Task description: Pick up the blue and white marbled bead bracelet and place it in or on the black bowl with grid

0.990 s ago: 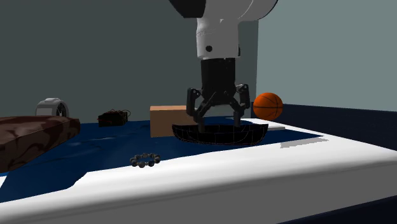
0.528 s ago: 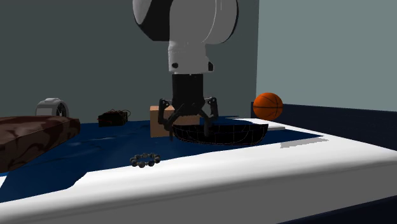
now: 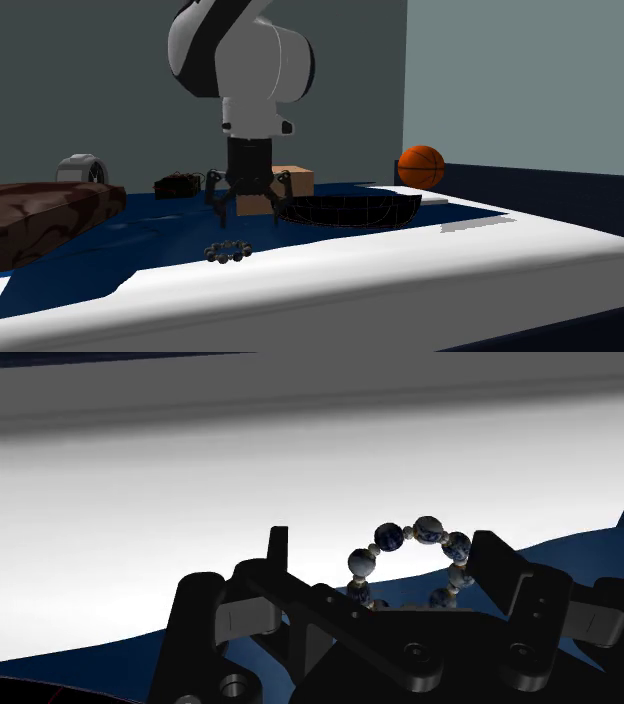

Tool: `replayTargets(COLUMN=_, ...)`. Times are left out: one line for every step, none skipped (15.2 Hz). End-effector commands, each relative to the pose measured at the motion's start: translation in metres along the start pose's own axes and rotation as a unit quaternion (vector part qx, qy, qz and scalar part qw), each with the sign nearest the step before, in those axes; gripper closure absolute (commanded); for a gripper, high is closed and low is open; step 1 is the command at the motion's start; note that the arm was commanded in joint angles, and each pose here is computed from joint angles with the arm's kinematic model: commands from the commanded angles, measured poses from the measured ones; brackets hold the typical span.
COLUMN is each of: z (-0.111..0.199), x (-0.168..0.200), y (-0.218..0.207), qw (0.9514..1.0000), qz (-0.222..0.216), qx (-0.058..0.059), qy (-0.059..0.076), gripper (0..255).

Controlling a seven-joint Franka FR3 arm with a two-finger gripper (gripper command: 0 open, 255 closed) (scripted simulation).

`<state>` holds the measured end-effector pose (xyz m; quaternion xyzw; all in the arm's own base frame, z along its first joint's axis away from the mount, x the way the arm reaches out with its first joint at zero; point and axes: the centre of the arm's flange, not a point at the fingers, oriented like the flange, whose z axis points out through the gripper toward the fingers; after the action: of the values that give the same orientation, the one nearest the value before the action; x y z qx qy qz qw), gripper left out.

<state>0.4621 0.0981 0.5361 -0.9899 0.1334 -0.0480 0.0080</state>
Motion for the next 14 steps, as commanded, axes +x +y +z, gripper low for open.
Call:
replayTargets(z=0.01, x=0.014, y=-0.017, qw=0.9999, qz=0.011, qx=0.008, qy=-0.001, gripper=0)
replayTargets(z=0.015, x=0.022, y=-0.026, qw=0.9998, qz=0.017, qx=0.012, qy=-0.001, gripper=0)
replayTargets(z=0.019, x=0.03, y=-0.035, qw=0.9996, qz=0.022, qx=0.016, qy=-0.002, gripper=0)
replayTargets(z=0.024, x=0.038, y=-0.043, qw=0.9994, qz=0.027, qx=0.019, qy=-0.002, gripper=0)
replayTargets(z=0.028, x=0.045, y=-0.052, qw=0.9992, qz=0.033, qx=0.023, qy=-0.002, gripper=0)
replayTargets(z=0.032, x=0.053, y=-0.06, qw=0.9989, qz=0.038, qx=0.027, qy=-0.003, gripper=0)
replayTargets(z=0.036, x=0.061, y=-0.069, qw=0.9986, qz=0.044, qx=0.031, qy=-0.003, gripper=0)
replayTargets(z=0.038, x=0.066, y=-0.073, qw=0.9984, qz=0.046, qx=0.033, qy=-0.004, gripper=0)
replayTargets(z=0.044, x=0.066, y=-0.074, qw=0.9984, qz=0.046, qx=0.033, qy=-0.004, gripper=0)
replayTargets(z=0.049, x=0.066, y=-0.074, qw=0.9984, qz=0.046, qx=0.033, qy=-0.004, gripper=0)
replayTargets(z=0.054, x=0.066, y=-0.075, qw=0.9984, qz=0.046, qx=0.033, qy=-0.004, gripper=0)
replayTargets(z=0.059, x=0.066, y=-0.075, qw=0.9984, qz=0.046, qx=0.033, qy=-0.004, gripper=0)
replayTargets(z=0.065, x=0.066, y=-0.075, qw=0.9984, qz=0.046, qx=0.033, qy=-0.004, gripper=0)
replayTargets(z=0.07, x=0.066, y=-0.076, qw=0.9984, qz=0.046, qx=0.033, qy=-0.004, gripper=0)
